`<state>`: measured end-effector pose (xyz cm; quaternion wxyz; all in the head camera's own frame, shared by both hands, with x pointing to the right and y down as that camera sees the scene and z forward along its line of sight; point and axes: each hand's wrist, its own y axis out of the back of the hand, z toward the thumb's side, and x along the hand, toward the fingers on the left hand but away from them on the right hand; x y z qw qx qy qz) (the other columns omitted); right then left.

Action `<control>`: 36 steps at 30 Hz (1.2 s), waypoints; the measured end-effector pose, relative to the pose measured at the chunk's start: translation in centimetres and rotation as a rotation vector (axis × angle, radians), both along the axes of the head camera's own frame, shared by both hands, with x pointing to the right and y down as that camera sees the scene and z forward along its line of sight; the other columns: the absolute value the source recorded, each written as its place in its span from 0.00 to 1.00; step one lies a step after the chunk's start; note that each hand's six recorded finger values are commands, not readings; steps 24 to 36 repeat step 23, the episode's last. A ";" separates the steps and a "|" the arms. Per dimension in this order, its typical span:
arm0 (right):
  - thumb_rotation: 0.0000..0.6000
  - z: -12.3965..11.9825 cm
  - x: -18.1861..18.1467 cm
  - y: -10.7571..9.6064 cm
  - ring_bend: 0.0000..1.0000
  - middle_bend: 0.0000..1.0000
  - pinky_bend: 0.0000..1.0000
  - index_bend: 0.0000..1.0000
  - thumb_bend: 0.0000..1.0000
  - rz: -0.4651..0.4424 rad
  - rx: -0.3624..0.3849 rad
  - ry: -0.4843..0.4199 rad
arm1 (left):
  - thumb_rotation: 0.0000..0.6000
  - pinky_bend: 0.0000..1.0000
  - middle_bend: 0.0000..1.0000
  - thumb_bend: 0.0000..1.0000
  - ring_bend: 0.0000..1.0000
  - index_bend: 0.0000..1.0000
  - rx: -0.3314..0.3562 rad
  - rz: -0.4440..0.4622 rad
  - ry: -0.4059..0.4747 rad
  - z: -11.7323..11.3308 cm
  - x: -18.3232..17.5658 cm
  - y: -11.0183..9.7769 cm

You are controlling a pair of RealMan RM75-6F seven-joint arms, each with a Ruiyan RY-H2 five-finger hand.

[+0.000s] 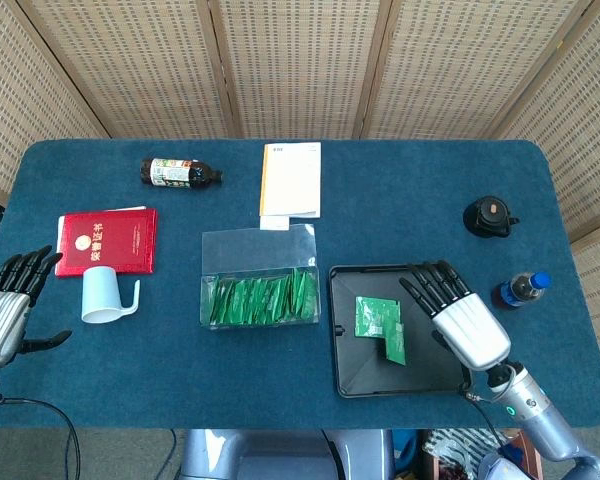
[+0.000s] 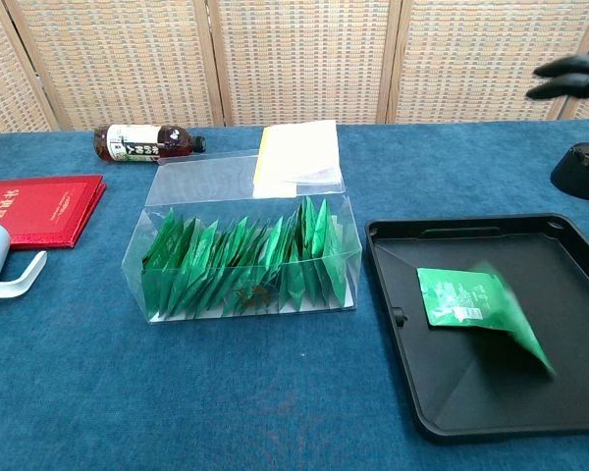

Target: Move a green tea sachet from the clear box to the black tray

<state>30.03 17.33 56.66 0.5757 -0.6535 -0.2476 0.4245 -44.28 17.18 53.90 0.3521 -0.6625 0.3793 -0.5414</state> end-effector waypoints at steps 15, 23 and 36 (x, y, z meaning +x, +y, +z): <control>1.00 -2.5 6.2 3.3 0.00 0.00 0.00 0.00 0.00 0.374 -0.009 -0.044 | 1.00 0.00 0.00 0.02 0.00 0.00 0.088 0.009 0.014 -0.6 -0.4 1.1; 1.00 -1.8 8.1 5.2 0.00 0.00 0.00 0.00 0.00 0.450 0.008 -0.039 | 1.00 0.00 0.00 0.02 0.00 0.00 0.092 0.007 0.008 -0.5 -0.7 2.0; 1.00 -1.8 8.1 5.2 0.00 0.00 0.00 0.00 0.00 0.450 0.008 -0.039 | 1.00 0.00 0.00 0.02 0.00 0.00 0.092 0.007 0.008 -0.5 -0.7 2.0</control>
